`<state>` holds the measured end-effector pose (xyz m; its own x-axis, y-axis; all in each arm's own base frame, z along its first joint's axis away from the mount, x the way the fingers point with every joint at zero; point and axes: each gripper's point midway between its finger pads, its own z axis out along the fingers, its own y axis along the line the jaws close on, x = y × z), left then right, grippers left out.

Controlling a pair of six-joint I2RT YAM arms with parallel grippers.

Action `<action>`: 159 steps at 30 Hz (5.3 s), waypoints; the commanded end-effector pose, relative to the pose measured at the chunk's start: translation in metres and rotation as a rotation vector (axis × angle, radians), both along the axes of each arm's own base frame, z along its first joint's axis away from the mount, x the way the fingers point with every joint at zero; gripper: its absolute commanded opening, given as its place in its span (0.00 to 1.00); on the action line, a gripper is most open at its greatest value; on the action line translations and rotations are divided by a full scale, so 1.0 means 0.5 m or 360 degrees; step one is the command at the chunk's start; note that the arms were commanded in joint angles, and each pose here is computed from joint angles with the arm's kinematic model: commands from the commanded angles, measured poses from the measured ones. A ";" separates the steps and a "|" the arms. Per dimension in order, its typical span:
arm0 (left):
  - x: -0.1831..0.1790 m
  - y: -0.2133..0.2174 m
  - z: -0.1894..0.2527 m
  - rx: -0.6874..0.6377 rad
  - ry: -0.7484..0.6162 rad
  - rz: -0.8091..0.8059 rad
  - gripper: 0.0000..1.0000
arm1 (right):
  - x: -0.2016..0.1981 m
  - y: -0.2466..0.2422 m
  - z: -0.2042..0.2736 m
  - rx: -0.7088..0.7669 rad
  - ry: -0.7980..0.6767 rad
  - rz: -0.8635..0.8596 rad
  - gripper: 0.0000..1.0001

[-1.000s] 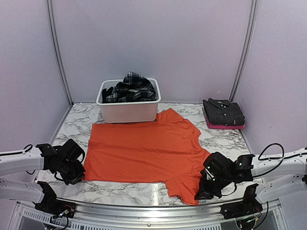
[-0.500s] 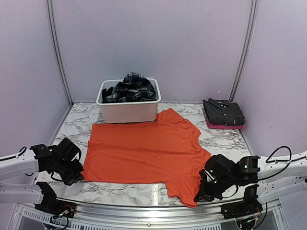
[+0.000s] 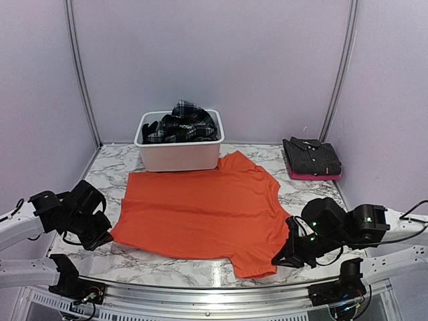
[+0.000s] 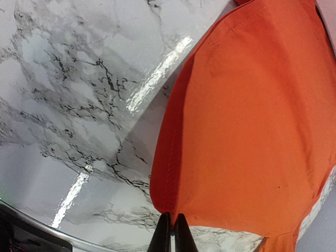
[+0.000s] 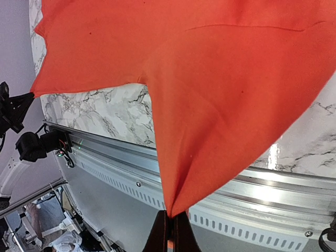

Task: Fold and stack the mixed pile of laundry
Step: Pick up the flattened T-shirt from the center of the board, then fold the flattened T-shirt at the center of the board, then move the 1/3-folded T-shirt to the center of the board.

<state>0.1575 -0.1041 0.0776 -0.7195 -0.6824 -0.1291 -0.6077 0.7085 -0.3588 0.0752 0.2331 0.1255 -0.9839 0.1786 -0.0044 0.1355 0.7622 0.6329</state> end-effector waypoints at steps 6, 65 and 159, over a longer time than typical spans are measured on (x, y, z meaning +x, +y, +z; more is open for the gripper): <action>0.030 0.016 0.036 0.0114 -0.0021 0.0071 0.00 | 0.084 -0.037 0.065 -0.0010 -0.0178 -0.0281 0.00; 0.240 0.015 -0.028 0.0255 0.0064 0.0084 0.00 | 0.620 0.018 0.050 -0.0286 -0.0493 0.0136 0.00; 0.153 0.042 -0.084 0.0073 0.0216 -0.0273 0.00 | 0.386 -0.223 -0.142 -0.0499 -0.0120 0.0249 0.00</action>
<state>0.2395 -0.0893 0.0253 -0.8296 -0.5538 -0.0703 -0.5163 0.8091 -0.2808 0.2683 0.1327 0.0405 -0.9948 0.0015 -0.1019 -0.0410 0.9095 0.4137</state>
